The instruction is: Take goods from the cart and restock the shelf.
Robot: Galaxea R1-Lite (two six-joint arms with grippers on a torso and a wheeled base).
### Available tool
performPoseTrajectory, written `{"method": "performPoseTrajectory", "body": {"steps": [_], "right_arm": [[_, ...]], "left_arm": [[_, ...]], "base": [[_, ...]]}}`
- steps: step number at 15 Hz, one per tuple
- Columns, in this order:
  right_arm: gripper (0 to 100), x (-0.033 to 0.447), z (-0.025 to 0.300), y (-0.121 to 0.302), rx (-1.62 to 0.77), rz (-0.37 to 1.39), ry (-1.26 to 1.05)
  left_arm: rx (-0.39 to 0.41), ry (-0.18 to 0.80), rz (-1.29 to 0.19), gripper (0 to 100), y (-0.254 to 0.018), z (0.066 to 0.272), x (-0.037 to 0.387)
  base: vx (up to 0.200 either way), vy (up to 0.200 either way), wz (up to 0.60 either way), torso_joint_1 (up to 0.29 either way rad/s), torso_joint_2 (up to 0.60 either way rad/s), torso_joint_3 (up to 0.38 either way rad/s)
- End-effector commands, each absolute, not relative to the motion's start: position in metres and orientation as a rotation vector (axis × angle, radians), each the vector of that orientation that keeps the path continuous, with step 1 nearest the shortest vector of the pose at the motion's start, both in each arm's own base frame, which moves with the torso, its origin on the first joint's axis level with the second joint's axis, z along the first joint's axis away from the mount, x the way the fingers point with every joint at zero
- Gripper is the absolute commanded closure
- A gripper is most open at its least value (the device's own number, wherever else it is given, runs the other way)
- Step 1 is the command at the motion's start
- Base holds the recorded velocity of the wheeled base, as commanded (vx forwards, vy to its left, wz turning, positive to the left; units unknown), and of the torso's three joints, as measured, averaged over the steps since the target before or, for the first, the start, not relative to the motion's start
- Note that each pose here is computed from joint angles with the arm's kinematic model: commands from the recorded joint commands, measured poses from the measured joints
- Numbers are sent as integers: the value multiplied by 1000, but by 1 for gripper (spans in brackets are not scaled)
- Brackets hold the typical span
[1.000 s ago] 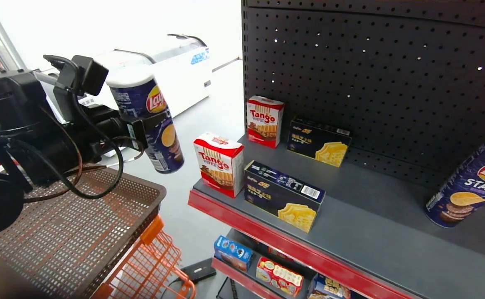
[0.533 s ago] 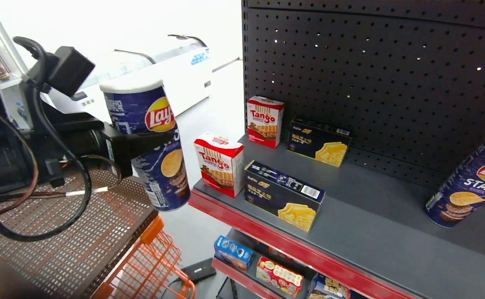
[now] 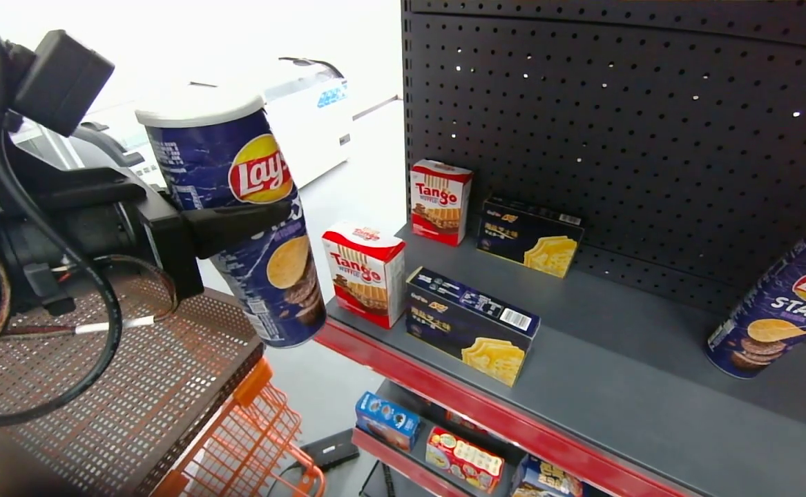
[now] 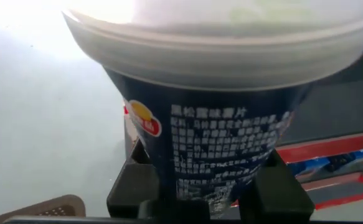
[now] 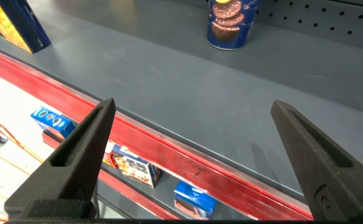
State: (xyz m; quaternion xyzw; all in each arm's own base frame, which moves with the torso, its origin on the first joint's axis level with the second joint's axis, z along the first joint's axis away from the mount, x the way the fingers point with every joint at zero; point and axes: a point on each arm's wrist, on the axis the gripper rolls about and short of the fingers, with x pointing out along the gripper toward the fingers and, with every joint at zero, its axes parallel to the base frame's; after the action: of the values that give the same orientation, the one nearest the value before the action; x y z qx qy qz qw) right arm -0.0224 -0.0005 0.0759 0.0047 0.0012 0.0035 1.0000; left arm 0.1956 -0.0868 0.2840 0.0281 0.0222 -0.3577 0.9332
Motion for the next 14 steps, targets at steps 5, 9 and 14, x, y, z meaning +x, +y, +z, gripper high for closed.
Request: {"method": "performPoseTrajectory", "body": {"steps": [5, 9, 14], "right_arm": [[0, -22, 76, -1, 9, 8, 3], [0, -22, 76, 0, 9, 11, 3], [0, -22, 76, 0, 9, 12, 3]], "left_arm": [[57, 8, -826, 100, -94, 280, 182], [59, 57, -902, 100, -96, 264, 174], [59, 46, -957, 100, -99, 263, 163]], "base": [[0, 0, 0, 0, 0, 0], [0, 0, 0, 0, 0, 0], [0, 0, 0, 0, 0, 0]]}}
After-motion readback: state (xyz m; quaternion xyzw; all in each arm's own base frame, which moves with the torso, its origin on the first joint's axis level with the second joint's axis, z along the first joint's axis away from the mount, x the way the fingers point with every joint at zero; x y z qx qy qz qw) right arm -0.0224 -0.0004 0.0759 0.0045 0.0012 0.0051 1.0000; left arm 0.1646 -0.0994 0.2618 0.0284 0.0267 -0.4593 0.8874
